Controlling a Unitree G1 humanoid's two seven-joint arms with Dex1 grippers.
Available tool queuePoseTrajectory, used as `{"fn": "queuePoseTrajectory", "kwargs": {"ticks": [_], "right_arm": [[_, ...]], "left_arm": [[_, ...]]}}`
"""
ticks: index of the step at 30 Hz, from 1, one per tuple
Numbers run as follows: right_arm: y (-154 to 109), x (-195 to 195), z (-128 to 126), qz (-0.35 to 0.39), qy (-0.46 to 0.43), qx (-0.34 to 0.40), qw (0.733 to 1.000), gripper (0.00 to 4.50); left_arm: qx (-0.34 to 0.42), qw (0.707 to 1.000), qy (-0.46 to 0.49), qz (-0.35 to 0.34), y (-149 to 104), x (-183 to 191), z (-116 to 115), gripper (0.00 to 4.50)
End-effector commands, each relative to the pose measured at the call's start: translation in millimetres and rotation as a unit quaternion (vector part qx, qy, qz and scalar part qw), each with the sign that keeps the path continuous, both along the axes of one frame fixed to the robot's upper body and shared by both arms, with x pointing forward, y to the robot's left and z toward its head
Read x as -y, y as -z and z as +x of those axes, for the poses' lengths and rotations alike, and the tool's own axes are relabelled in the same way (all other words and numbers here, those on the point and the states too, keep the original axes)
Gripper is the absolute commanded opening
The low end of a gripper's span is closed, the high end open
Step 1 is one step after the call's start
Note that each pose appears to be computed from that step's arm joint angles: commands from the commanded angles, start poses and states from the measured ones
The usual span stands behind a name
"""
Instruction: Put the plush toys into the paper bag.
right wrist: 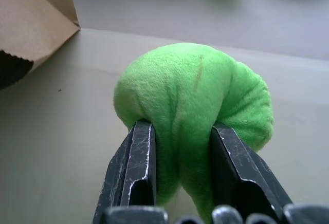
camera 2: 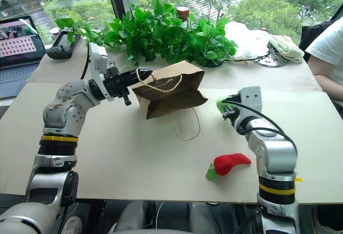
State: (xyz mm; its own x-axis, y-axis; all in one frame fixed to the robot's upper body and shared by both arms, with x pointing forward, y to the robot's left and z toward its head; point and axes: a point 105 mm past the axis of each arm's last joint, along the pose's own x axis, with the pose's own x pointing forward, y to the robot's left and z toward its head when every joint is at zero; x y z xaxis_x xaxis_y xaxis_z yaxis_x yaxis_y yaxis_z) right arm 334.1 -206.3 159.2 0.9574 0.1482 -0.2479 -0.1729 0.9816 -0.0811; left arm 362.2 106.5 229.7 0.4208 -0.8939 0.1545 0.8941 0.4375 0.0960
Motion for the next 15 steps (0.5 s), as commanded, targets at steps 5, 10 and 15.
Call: {"fn": "queuePoseTrajectory", "kwargs": {"ticks": [5,10,15], "right_arm": [[-53.8,-34.4,-37.5,0.028,-0.145,0.054,0.988,1.45],[-62.0,-66.1,-55.3,0.044,-0.235,0.031,0.971,1.45],[-55.6,-94.3,-53.6,0.033,-0.272,0.006,0.962,1.45]], "left_arm": [[0.026,1.0,0.009,0.002,-12.1,3.0,-2.4,0.0],[0.023,1.0,0.012,0.003,-10.7,3.9,-2.8,0.0],[0.023,1.0,0.016,0.003,-11.0,5.4,-2.8,0.0]]}}
